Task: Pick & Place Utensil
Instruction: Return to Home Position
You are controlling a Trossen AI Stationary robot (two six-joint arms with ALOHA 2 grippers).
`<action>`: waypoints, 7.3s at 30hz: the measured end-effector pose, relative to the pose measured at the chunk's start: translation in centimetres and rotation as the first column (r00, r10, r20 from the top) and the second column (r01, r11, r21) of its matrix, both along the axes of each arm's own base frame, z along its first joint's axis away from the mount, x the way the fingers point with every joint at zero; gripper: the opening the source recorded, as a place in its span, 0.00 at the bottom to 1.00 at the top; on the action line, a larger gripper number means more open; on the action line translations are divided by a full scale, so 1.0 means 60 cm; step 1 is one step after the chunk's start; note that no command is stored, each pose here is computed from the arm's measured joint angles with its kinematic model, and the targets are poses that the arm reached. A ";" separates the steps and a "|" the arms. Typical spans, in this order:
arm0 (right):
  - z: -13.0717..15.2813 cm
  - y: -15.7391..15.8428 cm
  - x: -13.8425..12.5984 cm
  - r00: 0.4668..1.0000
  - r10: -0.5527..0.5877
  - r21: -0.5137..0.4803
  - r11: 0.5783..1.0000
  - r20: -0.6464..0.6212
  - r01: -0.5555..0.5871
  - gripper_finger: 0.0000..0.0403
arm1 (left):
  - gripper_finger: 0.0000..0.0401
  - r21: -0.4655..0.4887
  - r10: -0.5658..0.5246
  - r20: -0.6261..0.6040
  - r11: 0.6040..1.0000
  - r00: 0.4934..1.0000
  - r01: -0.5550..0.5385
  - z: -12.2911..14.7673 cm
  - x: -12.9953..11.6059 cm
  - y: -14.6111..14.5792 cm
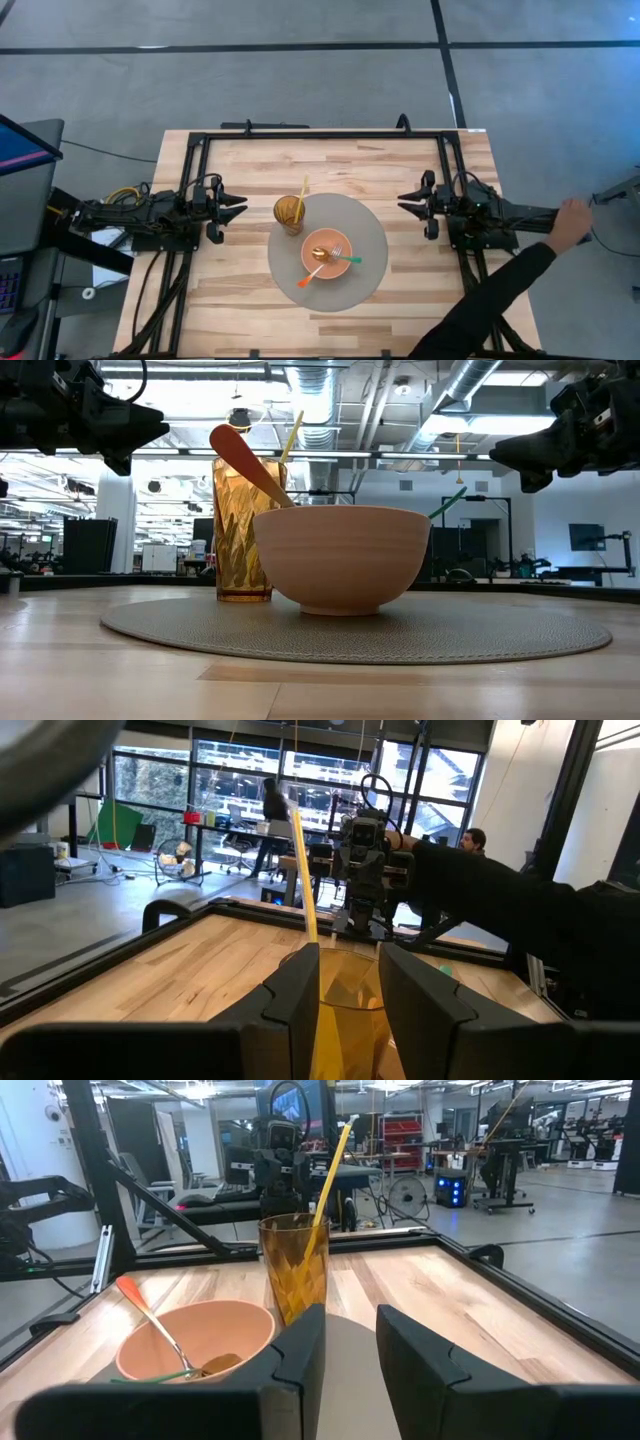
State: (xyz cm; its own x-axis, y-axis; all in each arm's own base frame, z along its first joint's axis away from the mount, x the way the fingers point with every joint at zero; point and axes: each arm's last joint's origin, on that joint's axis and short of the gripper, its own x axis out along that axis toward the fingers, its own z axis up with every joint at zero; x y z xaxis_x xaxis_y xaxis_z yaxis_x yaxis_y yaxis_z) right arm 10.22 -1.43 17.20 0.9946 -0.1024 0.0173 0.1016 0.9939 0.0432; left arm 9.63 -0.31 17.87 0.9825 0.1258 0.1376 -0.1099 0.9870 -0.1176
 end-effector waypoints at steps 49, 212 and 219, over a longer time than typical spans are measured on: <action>-0.002 -0.006 -0.001 0.991 -0.133 0.002 0.991 -0.009 0.133 0.22 | 0.27 0.000 0.000 0.001 1.000 1.000 0.000 0.000 0.000 0.000; -0.002 -0.006 -0.001 0.992 -0.129 0.004 0.992 -0.010 0.130 0.22 | 0.27 0.000 0.000 0.001 1.000 1.000 0.000 0.000 0.000 0.000; -0.002 -0.006 -0.001 0.992 -0.129 0.004 0.992 -0.010 0.129 0.22 | 0.27 0.000 0.000 0.001 1.000 1.000 0.000 0.000 0.000 0.000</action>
